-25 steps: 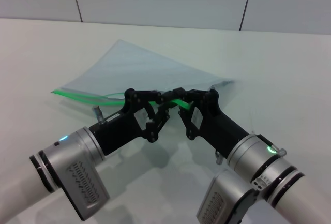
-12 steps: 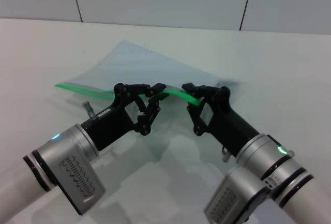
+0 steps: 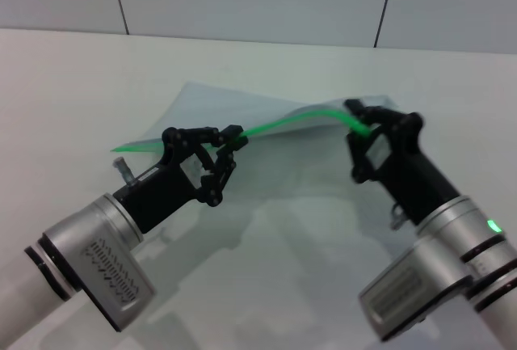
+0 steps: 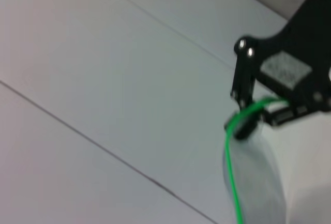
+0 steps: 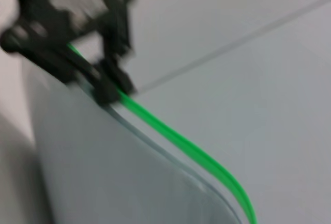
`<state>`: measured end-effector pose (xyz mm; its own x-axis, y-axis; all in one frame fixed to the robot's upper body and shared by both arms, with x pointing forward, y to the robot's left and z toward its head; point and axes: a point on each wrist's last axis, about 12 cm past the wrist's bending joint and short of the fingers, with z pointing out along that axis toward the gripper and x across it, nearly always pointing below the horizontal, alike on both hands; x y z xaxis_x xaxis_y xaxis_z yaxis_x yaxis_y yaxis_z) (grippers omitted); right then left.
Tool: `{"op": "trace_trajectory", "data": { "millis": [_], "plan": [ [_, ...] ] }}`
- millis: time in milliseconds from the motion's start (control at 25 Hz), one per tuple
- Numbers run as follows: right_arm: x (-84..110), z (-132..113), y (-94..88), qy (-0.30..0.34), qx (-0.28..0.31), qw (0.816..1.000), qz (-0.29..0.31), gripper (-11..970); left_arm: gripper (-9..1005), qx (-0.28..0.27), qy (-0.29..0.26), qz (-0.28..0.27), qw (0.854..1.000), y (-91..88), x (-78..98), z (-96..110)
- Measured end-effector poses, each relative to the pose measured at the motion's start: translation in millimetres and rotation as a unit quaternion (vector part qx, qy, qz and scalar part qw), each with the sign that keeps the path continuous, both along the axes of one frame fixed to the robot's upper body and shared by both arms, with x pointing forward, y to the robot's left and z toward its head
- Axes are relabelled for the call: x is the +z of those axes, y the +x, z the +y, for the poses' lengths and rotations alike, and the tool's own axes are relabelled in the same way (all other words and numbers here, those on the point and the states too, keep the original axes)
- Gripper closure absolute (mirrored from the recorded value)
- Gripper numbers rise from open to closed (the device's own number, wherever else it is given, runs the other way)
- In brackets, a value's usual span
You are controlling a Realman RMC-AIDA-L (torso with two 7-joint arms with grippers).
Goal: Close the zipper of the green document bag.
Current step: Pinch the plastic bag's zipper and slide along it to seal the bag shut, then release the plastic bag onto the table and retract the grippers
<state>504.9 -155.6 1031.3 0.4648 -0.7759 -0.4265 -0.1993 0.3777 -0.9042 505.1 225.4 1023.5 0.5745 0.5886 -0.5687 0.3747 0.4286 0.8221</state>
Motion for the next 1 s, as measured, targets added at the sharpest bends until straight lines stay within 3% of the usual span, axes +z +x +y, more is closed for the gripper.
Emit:
{"op": "trace_trajectory", "data": {
  "millis": [440,840,1000],
  "plan": [
    [0.2,-50.7,6.0,0.029,-0.128,0.991,-0.031,821,917,0.032,-0.014,-0.003,0.999,-0.9,0.3,8.6],
    [3.3,-73.3,5.3,0.046,-0.189,0.979,-0.057,813,919,0.039,-0.035,-0.020,0.998,-1.5,6.1,11.4],
    [11.2,-81.1,4.0,0.071,-0.219,0.969,-0.088,810,853,0.043,-0.062,-0.015,0.997,1.7,9.9,10.2]
  ]
}}
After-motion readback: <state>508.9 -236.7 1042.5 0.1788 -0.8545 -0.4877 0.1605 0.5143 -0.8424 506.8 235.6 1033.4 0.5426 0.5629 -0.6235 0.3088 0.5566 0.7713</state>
